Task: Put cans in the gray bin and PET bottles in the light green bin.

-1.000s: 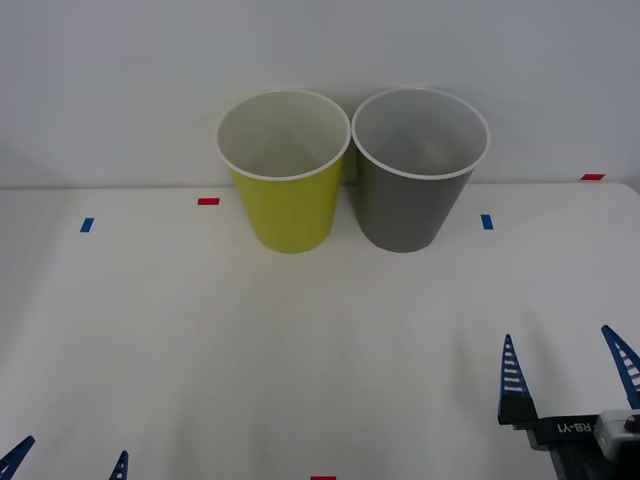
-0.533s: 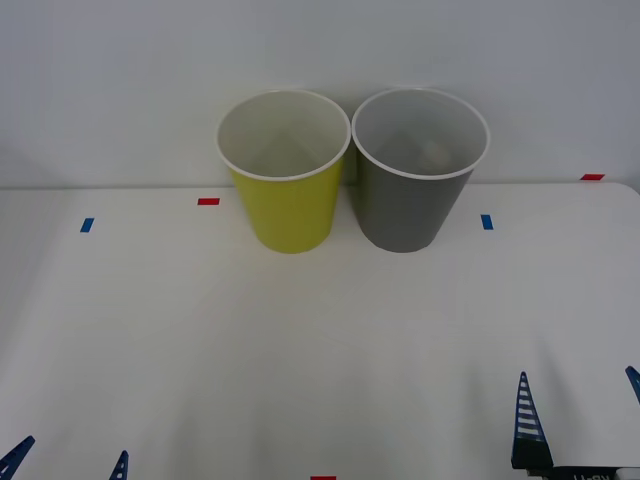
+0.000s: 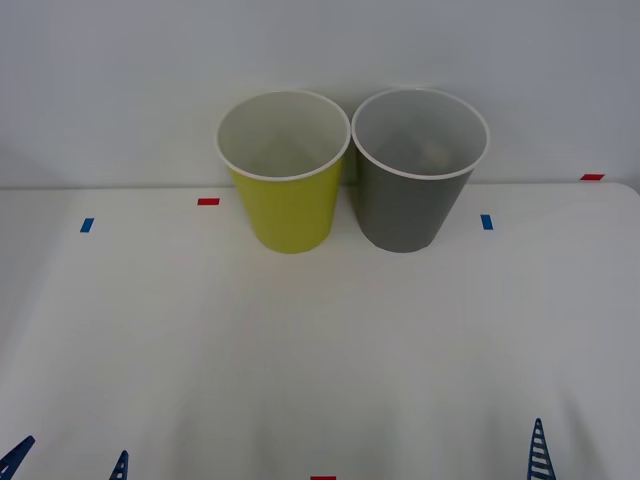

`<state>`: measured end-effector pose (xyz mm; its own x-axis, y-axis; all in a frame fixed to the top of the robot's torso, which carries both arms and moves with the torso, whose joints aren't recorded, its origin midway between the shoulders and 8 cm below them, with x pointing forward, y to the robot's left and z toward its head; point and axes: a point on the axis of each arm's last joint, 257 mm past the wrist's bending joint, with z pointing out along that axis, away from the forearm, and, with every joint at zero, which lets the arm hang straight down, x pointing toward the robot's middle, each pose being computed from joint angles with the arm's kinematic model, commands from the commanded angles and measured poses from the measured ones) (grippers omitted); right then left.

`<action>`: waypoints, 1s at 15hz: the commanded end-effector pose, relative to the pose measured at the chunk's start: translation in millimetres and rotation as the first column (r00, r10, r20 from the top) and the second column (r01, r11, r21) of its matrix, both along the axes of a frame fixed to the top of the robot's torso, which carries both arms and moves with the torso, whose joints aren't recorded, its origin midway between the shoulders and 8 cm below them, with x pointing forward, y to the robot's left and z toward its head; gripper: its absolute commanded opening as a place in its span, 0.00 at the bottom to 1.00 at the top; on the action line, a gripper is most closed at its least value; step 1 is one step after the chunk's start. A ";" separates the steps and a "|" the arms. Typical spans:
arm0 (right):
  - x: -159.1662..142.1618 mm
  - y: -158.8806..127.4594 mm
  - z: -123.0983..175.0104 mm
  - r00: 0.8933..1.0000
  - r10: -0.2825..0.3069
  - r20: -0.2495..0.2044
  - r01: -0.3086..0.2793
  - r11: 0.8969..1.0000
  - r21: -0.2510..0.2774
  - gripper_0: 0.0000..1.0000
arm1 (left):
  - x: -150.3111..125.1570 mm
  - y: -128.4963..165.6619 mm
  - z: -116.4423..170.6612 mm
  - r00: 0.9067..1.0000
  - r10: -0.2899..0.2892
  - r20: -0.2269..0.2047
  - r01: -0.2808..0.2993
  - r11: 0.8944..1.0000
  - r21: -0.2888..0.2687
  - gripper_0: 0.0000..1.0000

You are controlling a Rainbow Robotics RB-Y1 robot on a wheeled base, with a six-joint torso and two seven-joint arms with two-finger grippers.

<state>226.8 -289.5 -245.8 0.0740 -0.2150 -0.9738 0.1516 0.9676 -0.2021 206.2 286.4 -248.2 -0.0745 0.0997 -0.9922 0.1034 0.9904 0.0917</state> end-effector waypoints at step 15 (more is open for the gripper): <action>-7.2 3.0 -5.9 1.000 0.019 -0.012 -0.018 0.999 0.047 1.00 | 0.0 0.0 0.0 1.000 0.000 0.000 0.000 1.000 0.000 1.00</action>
<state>219.5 -286.4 -251.8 0.0651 -0.1678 -0.9837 0.1312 0.9786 -0.1583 206.2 286.4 -248.2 -0.0745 0.0997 -0.9922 0.1034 0.9904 0.0917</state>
